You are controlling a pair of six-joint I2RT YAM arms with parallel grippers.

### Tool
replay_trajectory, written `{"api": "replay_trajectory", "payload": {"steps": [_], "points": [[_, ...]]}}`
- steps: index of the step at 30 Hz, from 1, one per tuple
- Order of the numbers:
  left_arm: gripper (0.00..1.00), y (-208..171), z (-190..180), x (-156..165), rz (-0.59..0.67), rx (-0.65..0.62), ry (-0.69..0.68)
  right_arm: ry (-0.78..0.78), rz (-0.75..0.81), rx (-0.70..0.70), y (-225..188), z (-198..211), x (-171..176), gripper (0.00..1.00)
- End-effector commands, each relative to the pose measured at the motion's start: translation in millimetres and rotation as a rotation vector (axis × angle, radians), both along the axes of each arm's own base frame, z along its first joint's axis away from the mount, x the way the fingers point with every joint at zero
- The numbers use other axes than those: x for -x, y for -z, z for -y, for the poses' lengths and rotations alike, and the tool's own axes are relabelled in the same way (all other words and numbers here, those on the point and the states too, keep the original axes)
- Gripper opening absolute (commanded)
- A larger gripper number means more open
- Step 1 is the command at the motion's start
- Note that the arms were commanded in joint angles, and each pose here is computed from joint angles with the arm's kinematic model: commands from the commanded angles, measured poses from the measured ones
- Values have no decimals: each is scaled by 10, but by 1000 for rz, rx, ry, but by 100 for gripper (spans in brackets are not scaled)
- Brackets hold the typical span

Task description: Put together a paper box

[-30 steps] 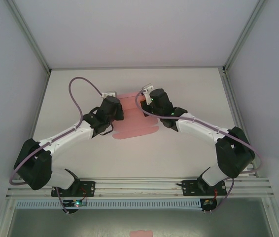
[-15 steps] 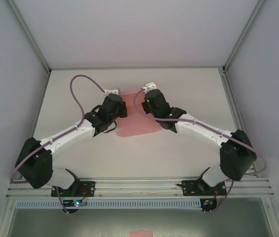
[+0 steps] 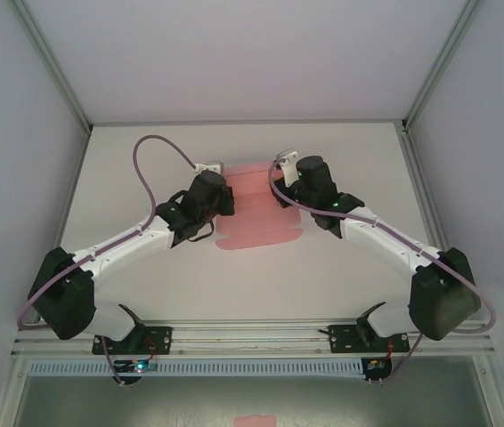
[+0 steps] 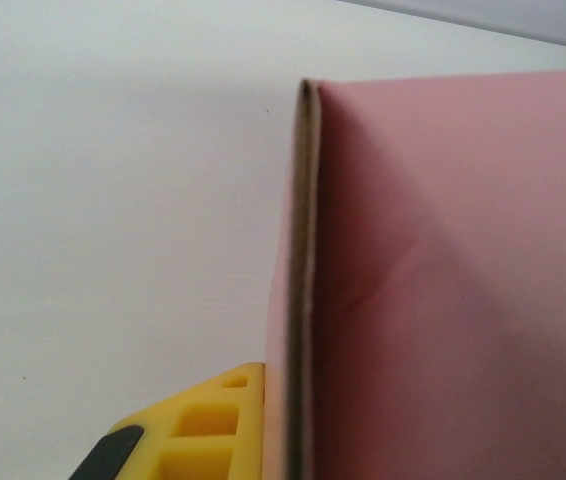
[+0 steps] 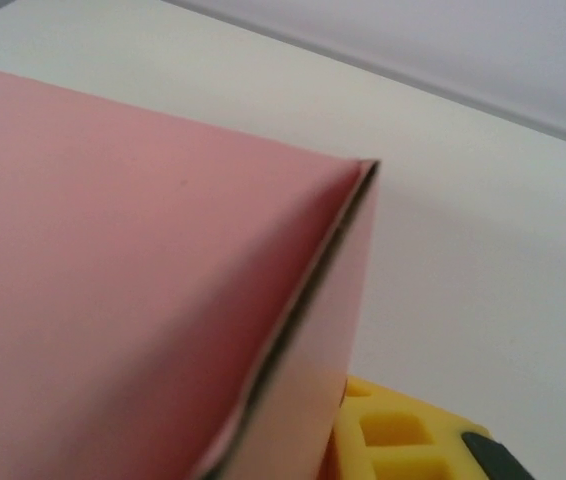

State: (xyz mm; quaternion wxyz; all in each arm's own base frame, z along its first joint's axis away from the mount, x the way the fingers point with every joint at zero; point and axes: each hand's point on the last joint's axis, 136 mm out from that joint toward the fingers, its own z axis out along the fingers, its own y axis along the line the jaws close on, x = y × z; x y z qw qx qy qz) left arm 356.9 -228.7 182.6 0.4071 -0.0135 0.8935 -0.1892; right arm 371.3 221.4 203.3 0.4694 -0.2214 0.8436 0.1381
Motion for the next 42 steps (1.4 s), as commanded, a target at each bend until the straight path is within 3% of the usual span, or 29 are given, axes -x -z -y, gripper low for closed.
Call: {"api": "replay_trajectory", "payload": {"steps": [1, 3, 10, 11, 13, 15, 17, 22, 26, 28, 30, 35, 39, 42], "points": [[0, 150, -374, -19, -57, -93, -138, 287, 47, 131, -118, 637, -155, 36], [0, 167, -392, -20, -64, -104, -147, 251, 45, 97, -142, 576, -105, 28], [0, 200, -375, -31, -79, -107, -147, 179, 80, 13, -362, 442, 7, 33], [0, 205, -370, -36, -81, -108, -146, 178, 83, 18, -371, 441, 10, 28], [0, 215, -362, -40, -86, -107, -146, 201, 80, 58, -334, 467, -3, 14], [0, 215, -349, -43, -92, -102, -144, 328, 83, 185, -255, 651, -66, 1], [0, 212, -343, -43, -94, -103, -142, 456, 94, 294, -201, 848, -116, 0], [0, 211, -353, -38, -96, -112, -142, 583, 120, 364, -170, 1046, -168, 0], [0, 184, -329, -61, -91, -104, -138, 534, 126, 362, -154, 950, -204, 0], [0, 190, -318, -72, -90, -101, -138, 407, 110, 295, -123, 727, -187, 15], [0, 182, -297, -85, -89, -93, -137, 232, 94, 157, -147, 415, -113, 41], [0, 181, -287, -99, -86, -87, -137, -165, 108, -139, -491, -125, 329, 70], [0, 190, -280, -101, -87, -84, -136, -256, 139, -182, -660, -178, 543, 85], [0, 195, -277, -104, -87, -84, -136, -227, 158, -174, -708, -91, 575, 86]]}}
